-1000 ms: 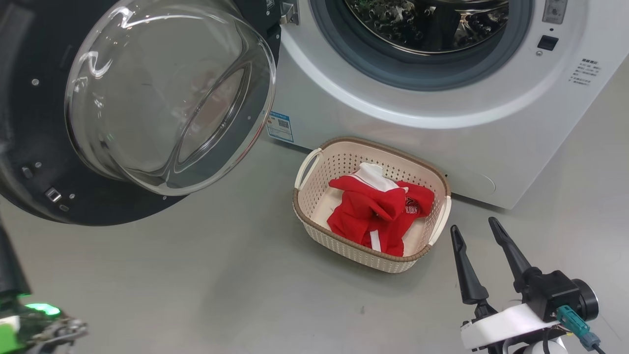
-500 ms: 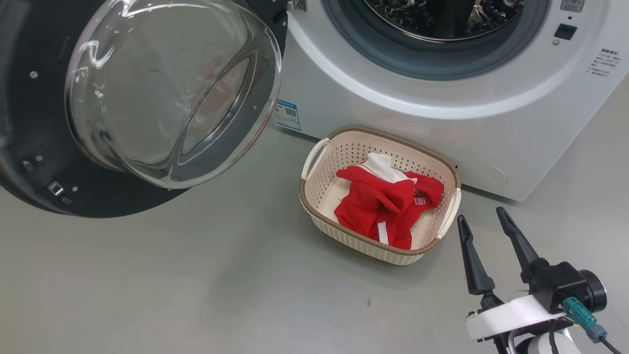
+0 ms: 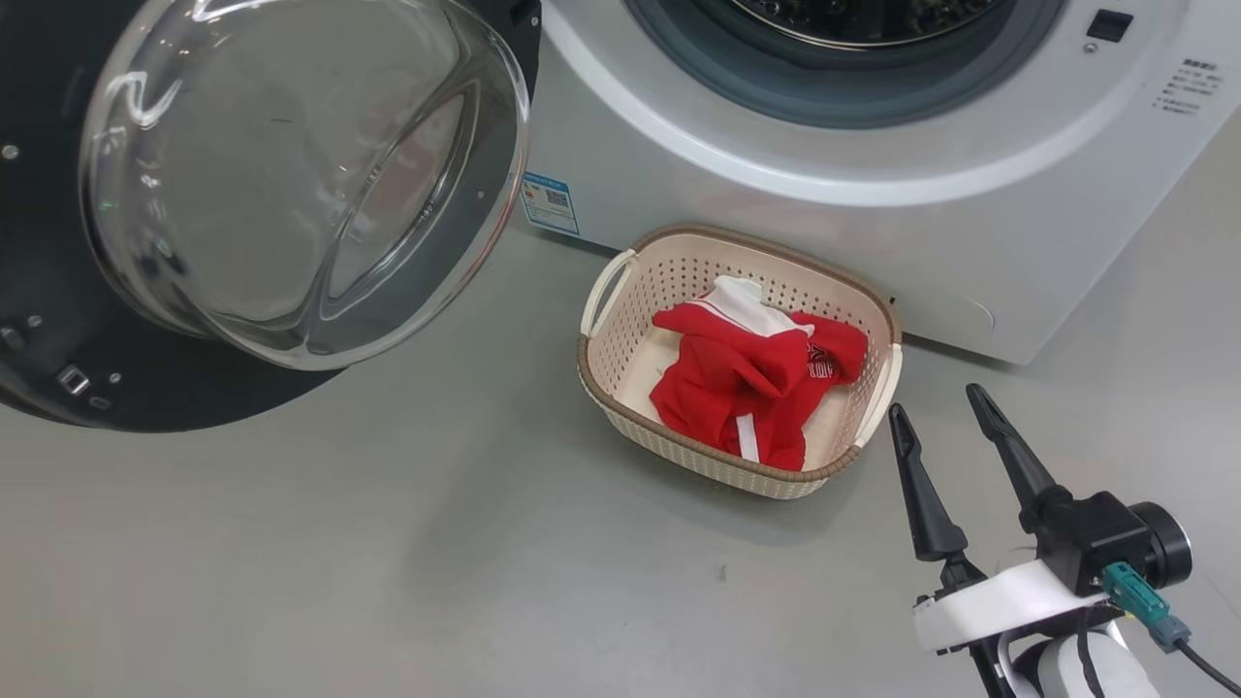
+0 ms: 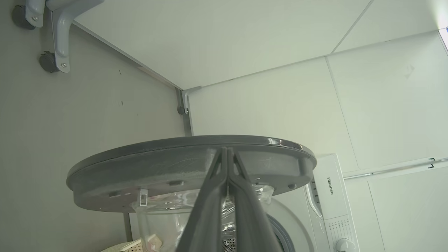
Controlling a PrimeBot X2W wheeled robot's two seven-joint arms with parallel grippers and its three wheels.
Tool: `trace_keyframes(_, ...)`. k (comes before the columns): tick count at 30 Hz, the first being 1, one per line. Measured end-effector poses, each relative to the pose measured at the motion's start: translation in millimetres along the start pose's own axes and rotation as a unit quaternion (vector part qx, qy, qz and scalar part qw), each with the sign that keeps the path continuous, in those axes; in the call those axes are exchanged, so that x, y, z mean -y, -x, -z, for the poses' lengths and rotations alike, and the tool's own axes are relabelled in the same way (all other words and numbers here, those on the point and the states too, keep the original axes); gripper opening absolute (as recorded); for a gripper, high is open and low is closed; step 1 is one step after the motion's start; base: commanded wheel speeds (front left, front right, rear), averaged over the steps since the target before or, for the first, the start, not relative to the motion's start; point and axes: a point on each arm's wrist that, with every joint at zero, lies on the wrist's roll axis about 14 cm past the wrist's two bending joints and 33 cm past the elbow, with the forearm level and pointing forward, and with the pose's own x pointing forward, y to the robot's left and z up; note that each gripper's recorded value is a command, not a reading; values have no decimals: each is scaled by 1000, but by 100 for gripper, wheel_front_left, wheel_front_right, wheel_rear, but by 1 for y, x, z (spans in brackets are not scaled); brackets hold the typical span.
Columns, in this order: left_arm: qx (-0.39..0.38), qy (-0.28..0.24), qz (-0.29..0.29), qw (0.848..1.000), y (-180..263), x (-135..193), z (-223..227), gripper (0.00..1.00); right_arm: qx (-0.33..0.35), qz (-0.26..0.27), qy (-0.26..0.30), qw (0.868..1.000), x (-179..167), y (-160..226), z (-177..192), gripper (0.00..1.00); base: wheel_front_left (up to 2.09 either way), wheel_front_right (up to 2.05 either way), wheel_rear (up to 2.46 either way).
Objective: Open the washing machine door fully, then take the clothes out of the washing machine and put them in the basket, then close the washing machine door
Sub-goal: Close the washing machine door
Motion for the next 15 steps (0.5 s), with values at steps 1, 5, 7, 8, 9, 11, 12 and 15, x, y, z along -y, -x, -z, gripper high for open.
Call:
trace_keyframes(1, -6, 2, -1, 1000, -3, 0, 1, 0, -2, 0, 2, 1000, 1, -1, 0, 100, 0, 0, 0)
trace_keyframes(5, -23, 4, -17, 1000, -15, -6, 7, 0, -6, 8, 5, 1000, 9, 0, 3, 100, 0, 0, 0)
trace_keyframes(7, -30, 5, -25, 999, -20, -10, 10, 0, -7, 12, 4, 1000, 13, 1, 4, 100, 0, 0, 0)
trace_keyframes(8, -33, 5, -28, 999, -23, -11, 11, 0, -8, 14, 3, 1000, 14, 2, 5, 100, 0, 0, 0)
trace_keyframes(9, -35, 6, -30, 999, -26, -13, 13, 0, -10, 16, 3, 1000, 16, 2, 6, 100, 0, 0, 0)
trace_keyframes(11, -40, 8, -35, 999, -33, -15, 17, 0, -10, 17, 2, 1000, 18, 1, 6, 100, 0, 0, 0)
trace_keyframes(12, -41, 8, -38, 998, -35, -17, 18, 0, -11, 18, 2, 1000, 20, 1, 6, 100, 0, 0, 0)
trace_keyframes(15, -46, 8, -42, 998, -45, -18, 22, 0, -9, 24, 3, 1000, 26, 0, 6, 100, 0, 0, 0)
